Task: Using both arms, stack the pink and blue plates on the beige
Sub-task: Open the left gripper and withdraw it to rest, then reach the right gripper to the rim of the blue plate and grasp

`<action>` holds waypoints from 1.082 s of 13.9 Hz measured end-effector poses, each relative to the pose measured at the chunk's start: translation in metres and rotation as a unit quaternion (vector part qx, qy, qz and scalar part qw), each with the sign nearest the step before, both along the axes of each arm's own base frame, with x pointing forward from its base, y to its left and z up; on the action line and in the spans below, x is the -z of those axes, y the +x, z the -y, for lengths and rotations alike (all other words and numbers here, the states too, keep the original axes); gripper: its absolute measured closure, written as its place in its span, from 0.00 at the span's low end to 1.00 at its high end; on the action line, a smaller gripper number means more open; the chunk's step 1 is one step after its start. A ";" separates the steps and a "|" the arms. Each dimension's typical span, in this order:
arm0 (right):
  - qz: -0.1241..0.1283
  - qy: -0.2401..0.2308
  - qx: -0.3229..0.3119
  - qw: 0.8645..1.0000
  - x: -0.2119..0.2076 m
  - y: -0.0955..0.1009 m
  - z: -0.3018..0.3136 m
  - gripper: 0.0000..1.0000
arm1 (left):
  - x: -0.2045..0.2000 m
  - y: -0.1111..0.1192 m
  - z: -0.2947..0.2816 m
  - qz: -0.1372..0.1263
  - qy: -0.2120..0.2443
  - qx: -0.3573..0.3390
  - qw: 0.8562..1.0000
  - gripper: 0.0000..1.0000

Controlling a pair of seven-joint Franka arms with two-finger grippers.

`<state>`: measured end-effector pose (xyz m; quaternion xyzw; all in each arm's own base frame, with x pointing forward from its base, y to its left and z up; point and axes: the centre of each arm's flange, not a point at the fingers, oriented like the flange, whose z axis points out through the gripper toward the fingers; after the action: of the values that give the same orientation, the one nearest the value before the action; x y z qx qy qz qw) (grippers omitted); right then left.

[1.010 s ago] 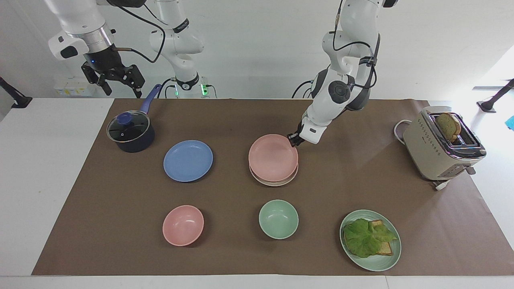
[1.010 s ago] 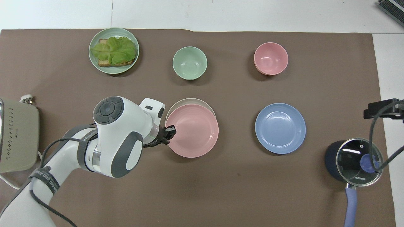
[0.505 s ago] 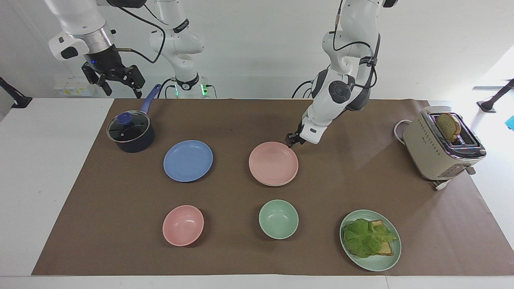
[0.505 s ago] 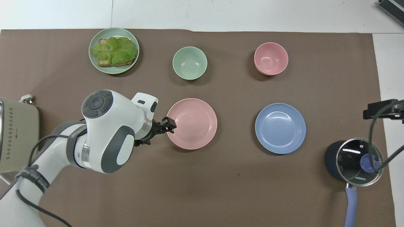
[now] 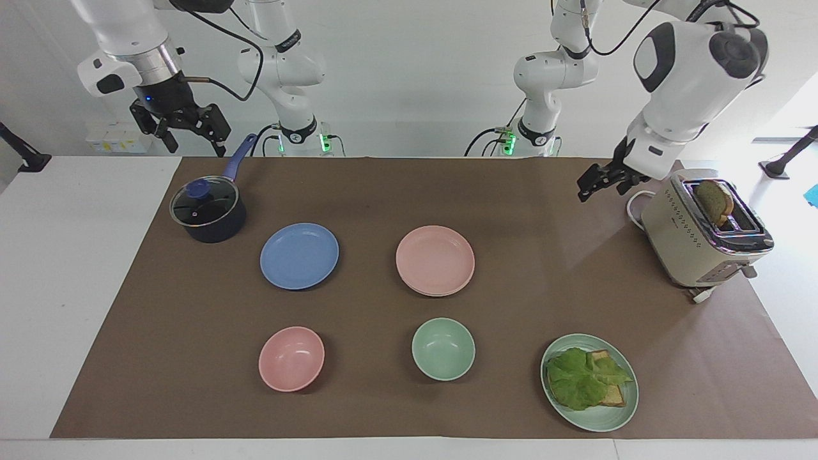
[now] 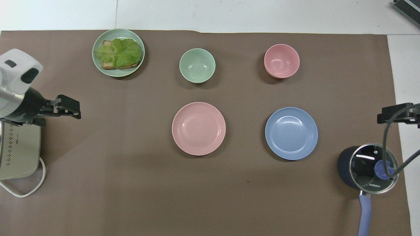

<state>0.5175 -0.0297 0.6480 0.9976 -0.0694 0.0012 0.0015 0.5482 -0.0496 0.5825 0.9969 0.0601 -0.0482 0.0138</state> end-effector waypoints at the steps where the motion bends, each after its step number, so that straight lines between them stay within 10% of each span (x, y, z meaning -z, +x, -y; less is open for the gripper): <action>1: -0.002 0.000 0.000 1.000 0.003 0.000 0.000 0.00 | -0.014 0.000 -0.012 0.004 0.008 0.018 1.000 0.00; 15: 0.030 -0.004 -0.040 0.999 0.278 0.003 0.001 0.01 | -0.082 -0.018 -0.019 0.040 0.026 0.067 0.997 0.00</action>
<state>0.5202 -0.0306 0.3696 0.9991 -0.0294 0.0317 0.0030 0.5305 -0.0307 0.6649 0.9999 -0.0057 -0.0079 -0.0133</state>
